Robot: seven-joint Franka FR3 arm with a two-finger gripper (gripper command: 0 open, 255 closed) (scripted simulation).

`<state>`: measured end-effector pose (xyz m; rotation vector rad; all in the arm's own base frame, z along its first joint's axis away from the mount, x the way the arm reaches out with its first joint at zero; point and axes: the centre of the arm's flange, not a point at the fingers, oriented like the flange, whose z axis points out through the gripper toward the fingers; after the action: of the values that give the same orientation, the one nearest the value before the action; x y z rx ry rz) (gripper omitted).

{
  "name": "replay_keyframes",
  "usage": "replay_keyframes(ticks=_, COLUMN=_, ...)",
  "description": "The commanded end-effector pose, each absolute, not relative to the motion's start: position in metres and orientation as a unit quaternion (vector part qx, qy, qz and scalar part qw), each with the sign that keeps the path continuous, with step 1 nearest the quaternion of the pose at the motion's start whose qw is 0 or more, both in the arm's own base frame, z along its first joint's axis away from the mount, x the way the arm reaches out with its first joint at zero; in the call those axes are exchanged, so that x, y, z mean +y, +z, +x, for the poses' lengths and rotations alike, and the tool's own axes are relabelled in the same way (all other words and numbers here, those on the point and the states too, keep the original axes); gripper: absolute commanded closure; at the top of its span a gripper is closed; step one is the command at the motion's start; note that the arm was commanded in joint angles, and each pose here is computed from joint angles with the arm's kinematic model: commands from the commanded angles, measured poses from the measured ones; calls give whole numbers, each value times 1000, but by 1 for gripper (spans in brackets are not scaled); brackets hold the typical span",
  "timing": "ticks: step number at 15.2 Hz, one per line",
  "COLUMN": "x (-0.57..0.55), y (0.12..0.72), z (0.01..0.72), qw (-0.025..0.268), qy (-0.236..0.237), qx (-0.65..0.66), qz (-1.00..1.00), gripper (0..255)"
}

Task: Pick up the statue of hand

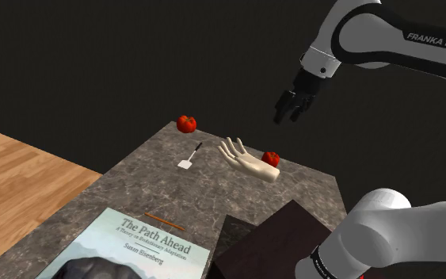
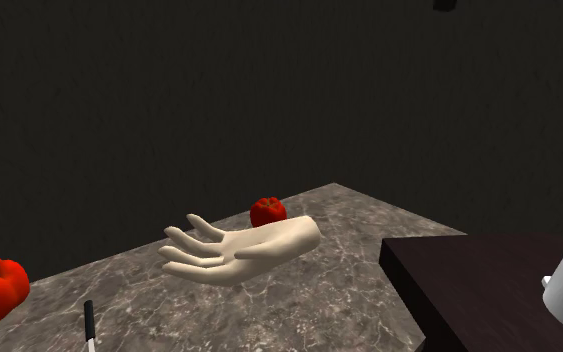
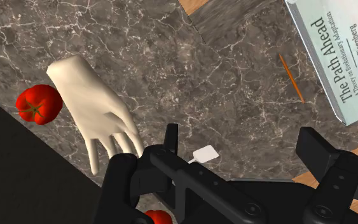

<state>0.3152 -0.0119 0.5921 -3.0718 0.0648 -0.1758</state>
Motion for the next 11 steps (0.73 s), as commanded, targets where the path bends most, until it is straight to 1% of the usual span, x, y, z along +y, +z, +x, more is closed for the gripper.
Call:
replay_keyframes(ticks=1, x=-12, y=592, z=315, qw=32, qy=-57, qx=21, qz=-998, gripper=0)
replay_keyframes(ticks=11, x=-77, y=487, z=366, qw=41, qy=-68, qx=-47, qz=-996, gripper=0)
